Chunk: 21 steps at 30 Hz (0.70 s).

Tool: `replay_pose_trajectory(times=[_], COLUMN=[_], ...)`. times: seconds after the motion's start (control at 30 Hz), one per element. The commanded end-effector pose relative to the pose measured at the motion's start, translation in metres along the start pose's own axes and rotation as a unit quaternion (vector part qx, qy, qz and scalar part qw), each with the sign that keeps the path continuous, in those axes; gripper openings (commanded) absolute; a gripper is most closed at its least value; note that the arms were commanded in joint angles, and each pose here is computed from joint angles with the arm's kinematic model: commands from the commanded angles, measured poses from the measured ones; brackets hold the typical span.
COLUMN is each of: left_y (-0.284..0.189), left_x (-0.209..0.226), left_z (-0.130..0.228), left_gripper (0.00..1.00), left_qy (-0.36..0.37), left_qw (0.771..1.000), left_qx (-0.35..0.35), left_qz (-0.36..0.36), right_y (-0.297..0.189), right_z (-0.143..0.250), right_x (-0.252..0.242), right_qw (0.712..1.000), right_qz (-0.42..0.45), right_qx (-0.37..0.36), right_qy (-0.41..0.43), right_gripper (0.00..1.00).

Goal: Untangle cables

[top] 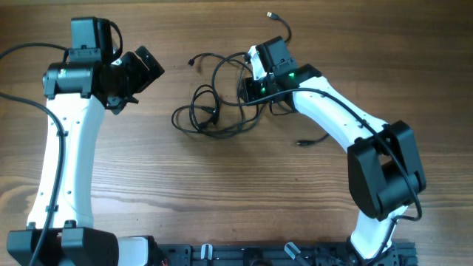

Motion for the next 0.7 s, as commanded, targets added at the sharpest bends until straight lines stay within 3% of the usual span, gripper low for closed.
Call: replay_pose_trajectory(times=[0.0,0.03,0.13,0.23,0.37,0.5,0.67], left_y=[0.003,0.004,0.003,0.003,0.004,0.003,0.002], left_x=[0.003,0.003,0.004,0.004,0.003,0.002,-0.019], left_z=[0.0,0.0,0.001,0.001,0.001,0.002,0.025], left_gripper=[1.0,1.0,1.0,1.0,1.0,0.92,0.89], left_qy=[-0.003,-0.003,-0.003,-0.003,-0.003,0.003,0.089], left_qw=[1.0,1.0,1.0,1.0,1.0,1.0,0.992], left_qx=[0.002,0.002,0.004,0.004,0.003,0.007,0.064], left_qz=[-0.006,-0.007,-0.009,-0.009,-0.008,-0.004,0.056], right_y=[-0.005,-0.015,-0.074,-0.183,-0.289,-0.32,-0.312], right_z=[-0.009,-0.015,-0.048,-0.088,-0.092,-0.089,-0.094], right_x=[-0.007,-0.004,0.013,0.041,0.07,0.089,0.062], right_qw=[1.0,0.999,0.997,0.979,0.949,0.938,0.94], right_qz=[0.021,0.02,0.014,0.007,-0.008,-0.052,-0.012], right_qx=[-0.017,-0.026,-0.082,-0.203,-0.311,-0.341,-0.339], right_qy=[0.001,0.008,-0.004,-0.029,-0.049,-0.046,0.022], right_gripper=[0.09,0.04,0.04,0.04,0.04,0.04,0.04])
Point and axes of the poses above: each gripper's point midway between its finger pads, its own y axis out along the fingers, its own x axis along the line the jaws close on, z = x × y, the point moved 2 cm from there along -y, back along the fingers, and after that the axes turned 12 degrees about -y, right-handed, at the moved point
